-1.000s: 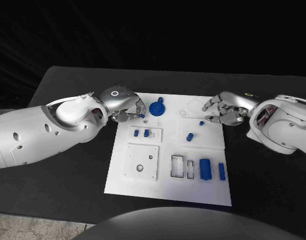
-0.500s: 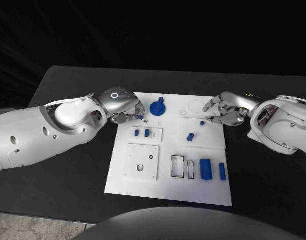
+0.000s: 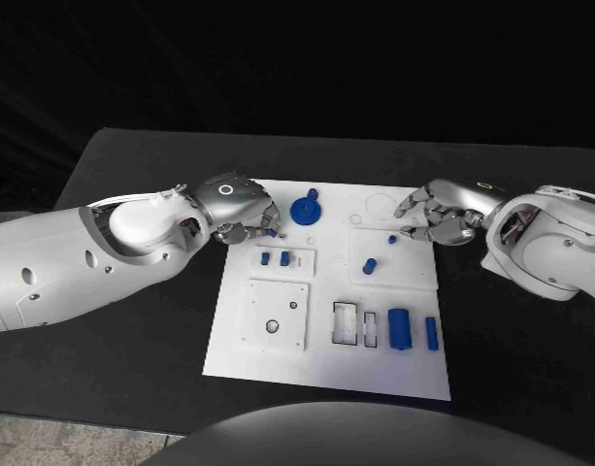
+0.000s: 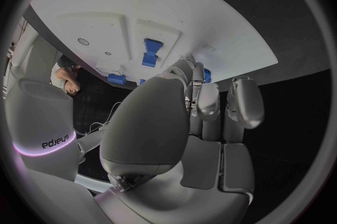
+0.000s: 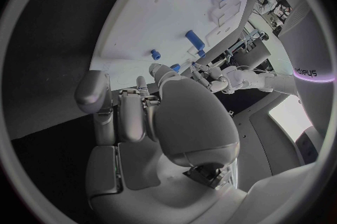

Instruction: Assemble the parts on the task board

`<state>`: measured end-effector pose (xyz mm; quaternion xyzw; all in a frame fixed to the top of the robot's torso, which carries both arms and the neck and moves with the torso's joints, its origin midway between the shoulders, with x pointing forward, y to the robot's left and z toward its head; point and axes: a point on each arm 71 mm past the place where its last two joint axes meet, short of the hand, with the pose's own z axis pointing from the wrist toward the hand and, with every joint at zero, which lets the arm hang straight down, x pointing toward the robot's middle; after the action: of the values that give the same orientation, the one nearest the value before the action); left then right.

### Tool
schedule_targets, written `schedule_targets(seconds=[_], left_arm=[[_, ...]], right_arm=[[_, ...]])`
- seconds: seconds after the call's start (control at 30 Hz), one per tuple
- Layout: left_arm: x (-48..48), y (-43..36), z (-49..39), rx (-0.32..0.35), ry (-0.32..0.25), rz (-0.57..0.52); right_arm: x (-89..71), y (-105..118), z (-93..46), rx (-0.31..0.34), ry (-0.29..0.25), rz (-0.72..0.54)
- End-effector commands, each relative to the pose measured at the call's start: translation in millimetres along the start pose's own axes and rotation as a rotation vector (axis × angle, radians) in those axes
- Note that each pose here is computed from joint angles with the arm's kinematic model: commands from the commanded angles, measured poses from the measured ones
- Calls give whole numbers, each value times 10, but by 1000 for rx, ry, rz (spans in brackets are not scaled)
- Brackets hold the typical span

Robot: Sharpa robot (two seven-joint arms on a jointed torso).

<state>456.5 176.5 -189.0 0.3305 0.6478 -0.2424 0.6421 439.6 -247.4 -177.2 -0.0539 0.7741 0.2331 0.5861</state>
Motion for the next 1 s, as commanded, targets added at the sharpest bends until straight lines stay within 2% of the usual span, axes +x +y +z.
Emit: schedule_targets(seconds=[0.03, 0.4, 1.0], left_arm=[[20, -14, 14, -5, 39, 13], [30, -32, 45, -9, 53, 12], [10, -56, 75, -11, 32, 0]], right_arm=[[14, 0, -1, 4, 14, -4], [13, 2, -3, 3, 13, -4], [16, -2, 0, 6, 15, -4]])
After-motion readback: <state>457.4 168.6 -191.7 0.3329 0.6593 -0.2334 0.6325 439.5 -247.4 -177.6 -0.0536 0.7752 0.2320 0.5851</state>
